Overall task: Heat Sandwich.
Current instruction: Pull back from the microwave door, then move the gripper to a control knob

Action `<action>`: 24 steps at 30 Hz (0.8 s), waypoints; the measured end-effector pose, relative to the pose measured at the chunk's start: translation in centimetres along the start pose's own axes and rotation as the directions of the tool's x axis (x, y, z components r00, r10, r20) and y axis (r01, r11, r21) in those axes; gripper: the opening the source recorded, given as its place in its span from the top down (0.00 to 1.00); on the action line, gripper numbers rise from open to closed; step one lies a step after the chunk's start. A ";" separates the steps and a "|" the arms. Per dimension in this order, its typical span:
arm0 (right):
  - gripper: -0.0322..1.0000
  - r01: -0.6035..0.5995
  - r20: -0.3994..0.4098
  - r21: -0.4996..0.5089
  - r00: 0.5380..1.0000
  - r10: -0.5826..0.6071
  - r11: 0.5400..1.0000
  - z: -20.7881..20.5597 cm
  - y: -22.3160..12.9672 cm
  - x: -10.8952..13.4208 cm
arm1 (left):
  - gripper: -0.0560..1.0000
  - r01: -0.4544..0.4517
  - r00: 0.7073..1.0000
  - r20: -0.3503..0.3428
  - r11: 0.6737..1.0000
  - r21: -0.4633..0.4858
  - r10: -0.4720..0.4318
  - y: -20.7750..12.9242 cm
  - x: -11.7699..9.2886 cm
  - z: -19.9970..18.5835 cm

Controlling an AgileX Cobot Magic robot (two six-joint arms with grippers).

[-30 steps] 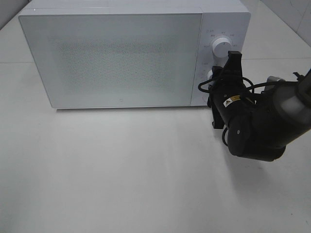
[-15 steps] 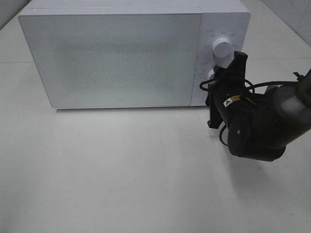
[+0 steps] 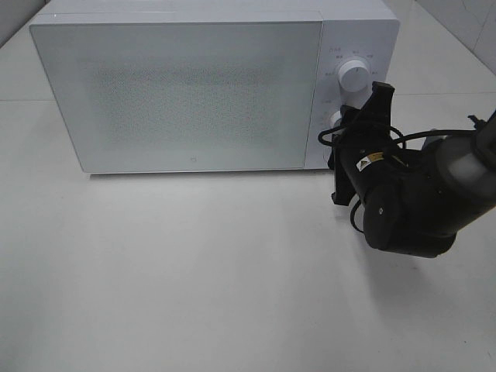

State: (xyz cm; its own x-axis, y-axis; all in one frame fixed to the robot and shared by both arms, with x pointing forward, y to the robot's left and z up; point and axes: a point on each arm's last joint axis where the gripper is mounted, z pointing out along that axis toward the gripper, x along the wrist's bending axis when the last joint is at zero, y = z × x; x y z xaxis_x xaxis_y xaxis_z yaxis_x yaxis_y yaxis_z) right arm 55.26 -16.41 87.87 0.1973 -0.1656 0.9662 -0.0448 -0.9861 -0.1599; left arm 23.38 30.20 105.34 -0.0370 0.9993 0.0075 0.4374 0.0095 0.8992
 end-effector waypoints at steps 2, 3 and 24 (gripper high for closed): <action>0.54 0.000 0.000 0.000 1.000 0.000 1.000 0.0 0.0 0.0 | 0.01 0.000 1.000 0.000 1.000 0.000 0.000 0.0 0.0 0.0; 0.53 0.005 0.000 0.000 1.000 -0.005 1.000 0.0 0.0 0.0 | 0.01 0.000 1.000 0.000 1.000 0.000 0.000 0.0 0.0 0.0; 0.14 0.089 0.050 -0.015 0.995 -0.088 0.996 -0.3 0.4 -0.6 | 0.01 0.000 1.000 0.000 1.000 0.000 0.000 0.0 0.0 0.0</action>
State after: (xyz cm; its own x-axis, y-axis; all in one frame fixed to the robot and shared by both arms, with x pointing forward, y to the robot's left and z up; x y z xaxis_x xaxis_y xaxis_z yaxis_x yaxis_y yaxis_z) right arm 54.87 -16.68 87.28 0.2494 -0.0782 0.9652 -0.0414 -0.9967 -0.0700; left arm 23.38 30.20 105.34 -0.0370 0.9993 0.0075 0.4374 0.0095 0.8992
